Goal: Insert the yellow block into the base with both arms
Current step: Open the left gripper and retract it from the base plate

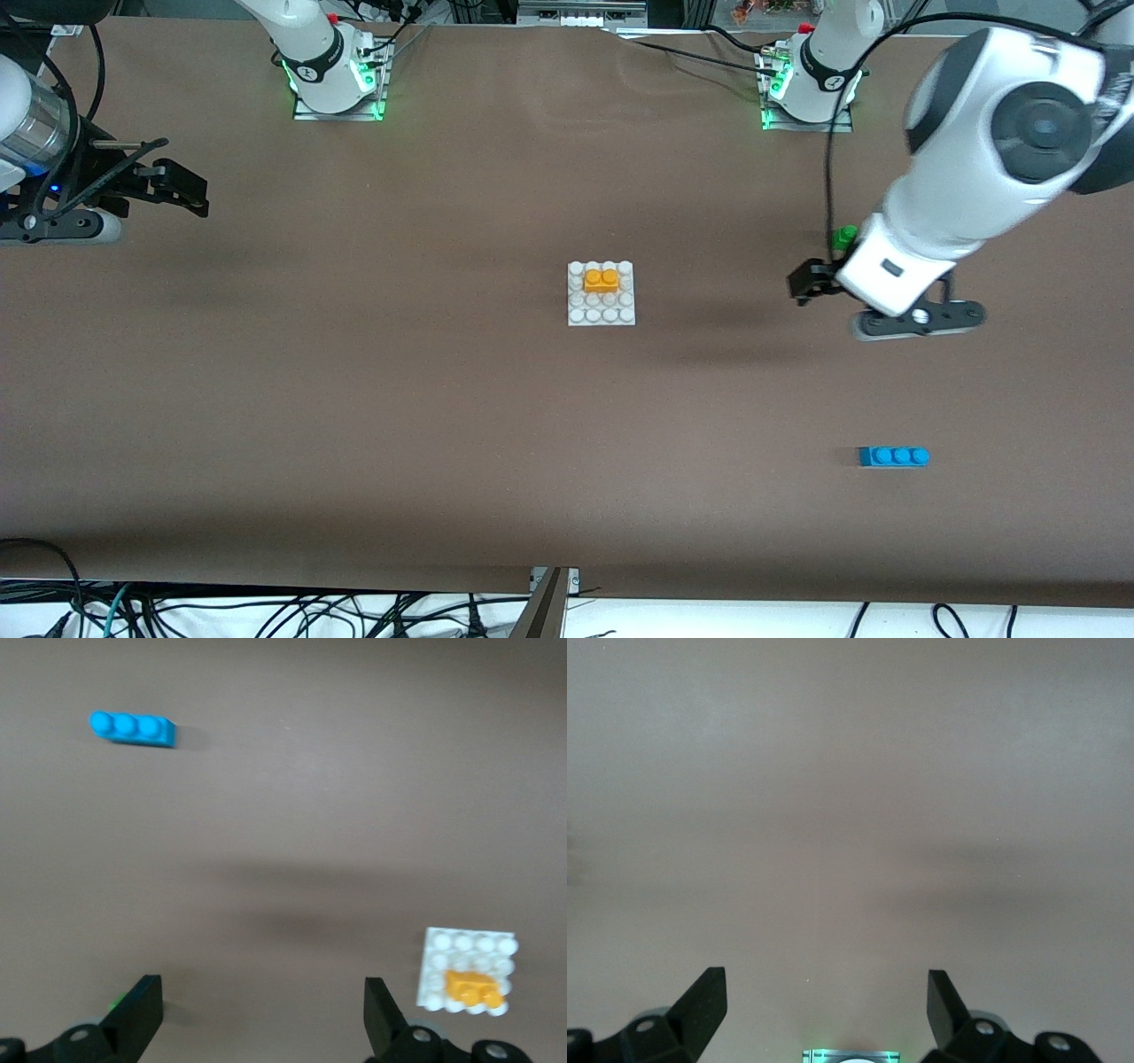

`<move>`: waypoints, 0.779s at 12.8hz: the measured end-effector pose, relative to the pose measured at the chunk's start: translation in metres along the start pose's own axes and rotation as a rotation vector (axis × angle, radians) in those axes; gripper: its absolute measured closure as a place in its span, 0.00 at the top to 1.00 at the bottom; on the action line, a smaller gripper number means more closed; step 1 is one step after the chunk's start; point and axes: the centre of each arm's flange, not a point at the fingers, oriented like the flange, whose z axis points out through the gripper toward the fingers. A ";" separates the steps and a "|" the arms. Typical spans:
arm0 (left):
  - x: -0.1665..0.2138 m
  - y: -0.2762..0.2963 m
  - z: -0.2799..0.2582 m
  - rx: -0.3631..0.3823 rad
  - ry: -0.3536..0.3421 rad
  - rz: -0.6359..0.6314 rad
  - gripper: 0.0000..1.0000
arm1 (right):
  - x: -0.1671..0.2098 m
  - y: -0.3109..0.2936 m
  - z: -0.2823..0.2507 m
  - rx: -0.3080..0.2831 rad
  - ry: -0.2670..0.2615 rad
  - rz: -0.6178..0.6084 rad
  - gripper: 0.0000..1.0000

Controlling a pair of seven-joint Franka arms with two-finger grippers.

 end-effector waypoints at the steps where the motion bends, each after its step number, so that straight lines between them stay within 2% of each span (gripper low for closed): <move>1: 0.005 -0.024 -0.003 -0.018 -0.006 0.012 1.00 | 0.000 0.000 0.000 0.000 0.001 0.000 1.00; 4: 0.007 -0.083 -0.013 -0.032 0.001 0.013 1.00 | 0.000 0.000 0.000 0.000 0.003 0.000 1.00; 7: -0.018 -0.101 -0.028 -0.030 0.040 -0.006 1.00 | 0.000 0.000 0.000 0.000 0.003 0.000 1.00; 10: -0.044 -0.120 -0.033 -0.029 0.049 0.020 1.00 | 0.000 0.000 0.000 0.000 0.004 0.000 1.00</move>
